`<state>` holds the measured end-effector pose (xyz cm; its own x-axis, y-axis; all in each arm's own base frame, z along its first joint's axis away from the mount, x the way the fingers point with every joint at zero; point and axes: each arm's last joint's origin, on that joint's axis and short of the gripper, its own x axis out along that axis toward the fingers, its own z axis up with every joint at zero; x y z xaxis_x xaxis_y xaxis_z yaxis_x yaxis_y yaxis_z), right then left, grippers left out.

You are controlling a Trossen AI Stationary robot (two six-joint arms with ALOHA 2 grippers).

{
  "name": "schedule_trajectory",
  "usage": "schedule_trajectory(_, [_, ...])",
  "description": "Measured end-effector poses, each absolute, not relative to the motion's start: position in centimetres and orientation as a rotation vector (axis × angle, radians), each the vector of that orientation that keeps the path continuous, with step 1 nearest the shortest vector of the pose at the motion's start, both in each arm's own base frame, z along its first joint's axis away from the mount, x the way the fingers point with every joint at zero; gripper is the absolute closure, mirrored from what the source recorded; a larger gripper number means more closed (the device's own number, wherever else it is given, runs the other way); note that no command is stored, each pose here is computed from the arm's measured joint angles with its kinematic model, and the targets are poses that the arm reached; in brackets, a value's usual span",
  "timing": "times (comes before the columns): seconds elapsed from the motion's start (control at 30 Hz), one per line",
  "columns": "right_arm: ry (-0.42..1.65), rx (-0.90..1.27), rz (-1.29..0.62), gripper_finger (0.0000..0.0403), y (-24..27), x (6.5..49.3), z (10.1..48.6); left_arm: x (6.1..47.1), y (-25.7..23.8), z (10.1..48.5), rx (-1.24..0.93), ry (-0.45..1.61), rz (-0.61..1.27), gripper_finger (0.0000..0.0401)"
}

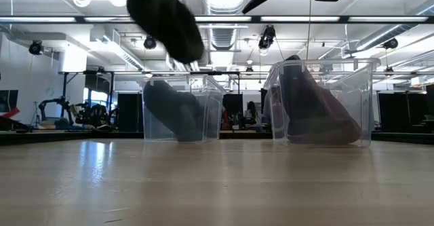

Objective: Pick & Place hat
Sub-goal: Put the black cap into the left transparent bin

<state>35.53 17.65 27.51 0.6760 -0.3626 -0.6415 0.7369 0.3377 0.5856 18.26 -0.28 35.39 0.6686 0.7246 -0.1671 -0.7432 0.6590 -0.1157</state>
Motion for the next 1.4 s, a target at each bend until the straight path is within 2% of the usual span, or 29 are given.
schedule_trajectory(0.1, [0.434, 1.002, -0.746, 0.0156, 17.8, 35.5, 27.5, 19.8, 2.4, 33.1, -0.278, 0.253, 0.833, 0.0394])
schedule_trajectory(0.27, [0.433, 1.003, -0.743, 0.0156, 17.9, 35.5, 27.5, 21.4, 7.0, 31.5, -0.517, 0.357, 0.755, 0.0393])
schedule_trajectory(0.43, [0.434, 1.001, -0.741, 0.0156, 18.0, 35.4, 27.5, 22.2, 10.6, 32.4, -0.734, 0.364, 0.659, 0.0392])
schedule_trajectory(0.6, [0.439, 0.992, -0.745, 0.0156, 18.0, 35.3, 27.5, 23.4, 14.0, 32.1, -0.879, 0.462, 0.596, 0.0392])
schedule_trajectory(0.8, [0.445, 0.986, -0.756, 0.0156, 18.0, 35.2, 27.4, 25.0, 16.8, 30.7, -0.858, 0.583, 0.684, 0.0392])
schedule_trajectory(1.03, [0.448, 0.982, -0.759, 0.0156, 18.0, 35.2, 27.4, 26.3, 17.9, 28.2, -0.83, 0.733, 0.699, 0.0392])
schedule_trajectory(1.23, [0.453, 0.975, -0.764, 0.0156, 17.9, 35.1, 27.2, 26.7, 18.2, 26.9, -0.843, 0.773, 0.696, 0.0391])
schedule_trajectory(1.4, [0.461, 0.969, -0.767, 0.0156, 17.9, 35.0, 27.1, 26.0, 17.6, 28.3, -0.829, 0.732, 0.682, 0.0391])
